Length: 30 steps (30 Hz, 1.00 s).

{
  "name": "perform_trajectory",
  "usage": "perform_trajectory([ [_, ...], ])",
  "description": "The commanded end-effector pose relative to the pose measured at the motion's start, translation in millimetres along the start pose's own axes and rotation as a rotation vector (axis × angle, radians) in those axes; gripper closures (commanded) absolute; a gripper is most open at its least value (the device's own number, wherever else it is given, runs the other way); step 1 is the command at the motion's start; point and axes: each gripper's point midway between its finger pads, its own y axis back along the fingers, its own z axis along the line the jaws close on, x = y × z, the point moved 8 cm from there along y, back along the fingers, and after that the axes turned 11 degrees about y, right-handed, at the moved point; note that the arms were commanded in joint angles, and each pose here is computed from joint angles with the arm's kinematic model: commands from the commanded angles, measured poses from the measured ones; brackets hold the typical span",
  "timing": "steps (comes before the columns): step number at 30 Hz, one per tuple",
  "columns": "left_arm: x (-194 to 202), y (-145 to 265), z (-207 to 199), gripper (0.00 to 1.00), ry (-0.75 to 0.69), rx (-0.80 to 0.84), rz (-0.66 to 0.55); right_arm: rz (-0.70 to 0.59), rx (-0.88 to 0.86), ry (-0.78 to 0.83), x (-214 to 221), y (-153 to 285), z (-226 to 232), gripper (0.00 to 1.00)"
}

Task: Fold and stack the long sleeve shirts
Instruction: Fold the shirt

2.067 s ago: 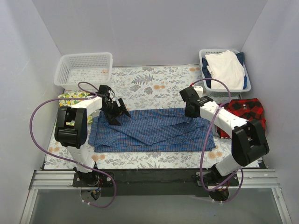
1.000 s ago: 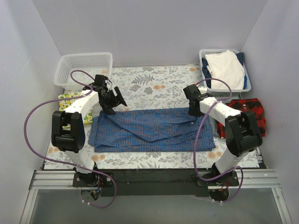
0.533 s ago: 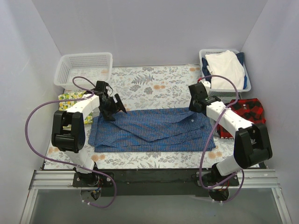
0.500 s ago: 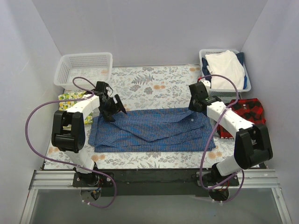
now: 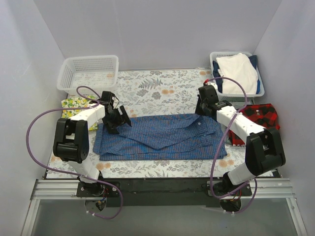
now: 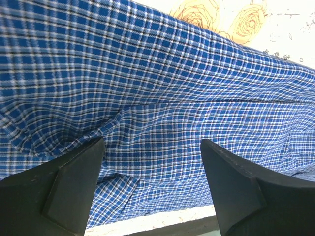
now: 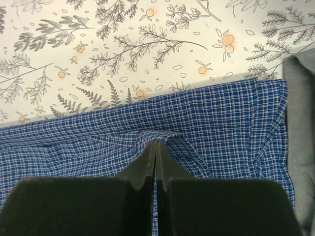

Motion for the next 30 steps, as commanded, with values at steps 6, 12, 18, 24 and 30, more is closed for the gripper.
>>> perform_trajectory([
  [6, -17, 34, -17, 0.21, -0.030, 0.047, -0.147, 0.103, 0.054, -0.007, 7, -15, -1, 0.60],
  [12, -27, 69, -36, 0.20, -0.044, 0.115, -0.238, -0.012, 0.069, 0.011, -21, 8, -4, 0.55],
  [18, -18, 72, -27, 0.19, -0.022, 0.099, -0.230, -0.001, 0.009, 0.048, -27, 11, 4, 0.56],
  [24, -17, 51, -11, 0.20, 0.019, 0.032, -0.260, 0.042, -0.135, 0.105, -20, 5, 22, 0.56],
  [30, -14, 25, -8, 0.22, 0.051, 0.008, -0.175, 0.142, -0.227, 0.162, 0, -14, 30, 0.56],
])
